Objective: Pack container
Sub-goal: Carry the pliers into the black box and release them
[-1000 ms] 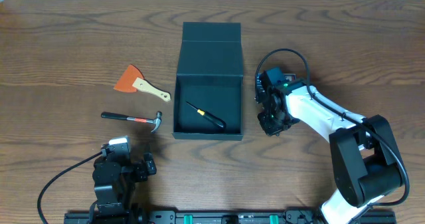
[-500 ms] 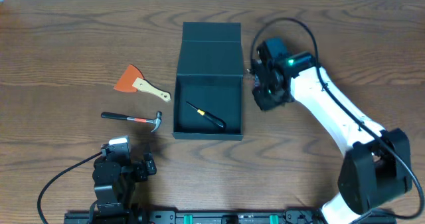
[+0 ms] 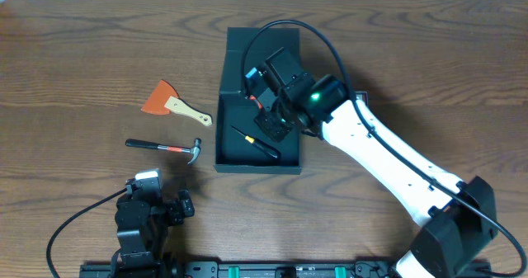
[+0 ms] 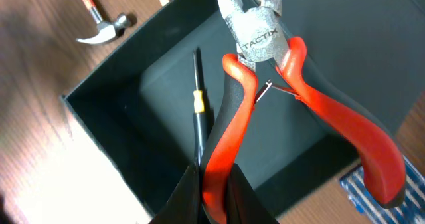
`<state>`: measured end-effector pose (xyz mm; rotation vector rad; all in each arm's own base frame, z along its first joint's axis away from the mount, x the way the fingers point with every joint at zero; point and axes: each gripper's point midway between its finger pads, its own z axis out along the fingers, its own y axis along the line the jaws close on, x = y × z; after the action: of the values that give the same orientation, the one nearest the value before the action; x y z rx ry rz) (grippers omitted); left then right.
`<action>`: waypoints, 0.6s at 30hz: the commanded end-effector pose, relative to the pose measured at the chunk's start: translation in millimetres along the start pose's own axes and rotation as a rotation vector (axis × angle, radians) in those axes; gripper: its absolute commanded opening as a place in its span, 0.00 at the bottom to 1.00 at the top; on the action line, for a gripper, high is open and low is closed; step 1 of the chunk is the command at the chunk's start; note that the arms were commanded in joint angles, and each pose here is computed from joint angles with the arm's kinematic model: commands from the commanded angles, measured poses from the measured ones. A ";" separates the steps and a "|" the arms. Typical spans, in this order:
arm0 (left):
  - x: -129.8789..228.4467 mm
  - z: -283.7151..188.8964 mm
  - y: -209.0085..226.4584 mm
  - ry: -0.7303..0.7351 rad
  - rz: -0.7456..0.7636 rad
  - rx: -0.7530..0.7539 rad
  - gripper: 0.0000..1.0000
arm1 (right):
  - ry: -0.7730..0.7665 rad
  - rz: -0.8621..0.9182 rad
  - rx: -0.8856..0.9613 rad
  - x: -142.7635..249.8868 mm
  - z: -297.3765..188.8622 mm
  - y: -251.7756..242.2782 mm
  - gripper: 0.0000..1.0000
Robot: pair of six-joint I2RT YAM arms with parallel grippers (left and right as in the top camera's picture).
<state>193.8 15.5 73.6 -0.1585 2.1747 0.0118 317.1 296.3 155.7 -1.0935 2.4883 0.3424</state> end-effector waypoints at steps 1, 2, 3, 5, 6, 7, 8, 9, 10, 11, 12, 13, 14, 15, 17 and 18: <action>4.8 2.2 1.8 0.014 0.008 -0.011 0.99 | 0.020 -0.015 0.001 -3.7 14.3 -1.3 0.01; 4.8 2.2 1.8 0.014 0.008 -0.011 0.99 | 0.032 -0.013 -0.005 -1.5 18.7 -0.7 0.01; 4.8 2.2 1.8 0.013 0.008 -0.010 0.99 | 0.049 -0.012 -0.020 1.8 24.0 1.4 0.01; 4.8 2.2 1.8 0.014 0.008 -0.011 0.99 | 0.081 -0.011 -0.046 7.9 33.7 6.6 0.01; 5.0 2.2 1.8 0.014 0.008 -0.010 0.98 | 0.093 -0.013 -0.049 10.2 37.6 7.9 0.01; 4.8 2.2 1.8 0.014 0.008 -0.011 0.99 | 0.106 -0.023 -0.053 12.4 42.6 10.4 0.01; 4.8 2.2 1.8 0.014 0.008 -0.010 0.99 | 0.119 -0.037 -0.058 14.8 47.9 13.3 0.01; 4.8 2.2 1.8 0.014 0.008 -0.011 0.99 | 0.129 -0.049 -0.061 16.7 52.5 16.0 0.01; 4.8 2.2 1.8 0.014 0.008 -0.010 0.99 | 0.144 -0.060 -0.066 19.5 58.0 19.3 0.01; 4.8 2.2 1.8 0.014 0.008 -0.010 0.98 | 0.161 -0.066 -0.071 23.1 64.4 22.7 0.01; 4.8 2.2 1.8 0.014 0.008 -0.011 0.99 | 0.176 -0.070 -0.074 26.2 69.3 24.9 0.01; 4.8 2.2 1.8 0.014 0.008 -0.011 0.99 | 0.196 -0.076 -0.078 30.6 75.6 27.3 0.01; 4.8 2.2 1.8 0.014 0.008 -0.011 0.98 | 0.211 -0.079 -0.078 33.9 80.7 28.3 0.01; 4.8 2.2 1.8 0.014 0.008 -0.010 0.99 | 0.227 -0.081 -0.080 37.6 86.6 29.4 0.01; 4.8 2.2 1.8 0.014 0.008 -0.011 0.99 | 0.260 -0.082 -0.078 45.4 98.9 29.8 0.01; 4.8 2.2 1.8 0.014 0.008 -0.011 0.99 | 0.272 -0.080 -0.077 48.5 103.4 28.9 0.02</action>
<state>193.8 15.5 73.6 -0.1585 2.1747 0.0118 291.3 317.2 52.6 -1.3084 2.6805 0.2935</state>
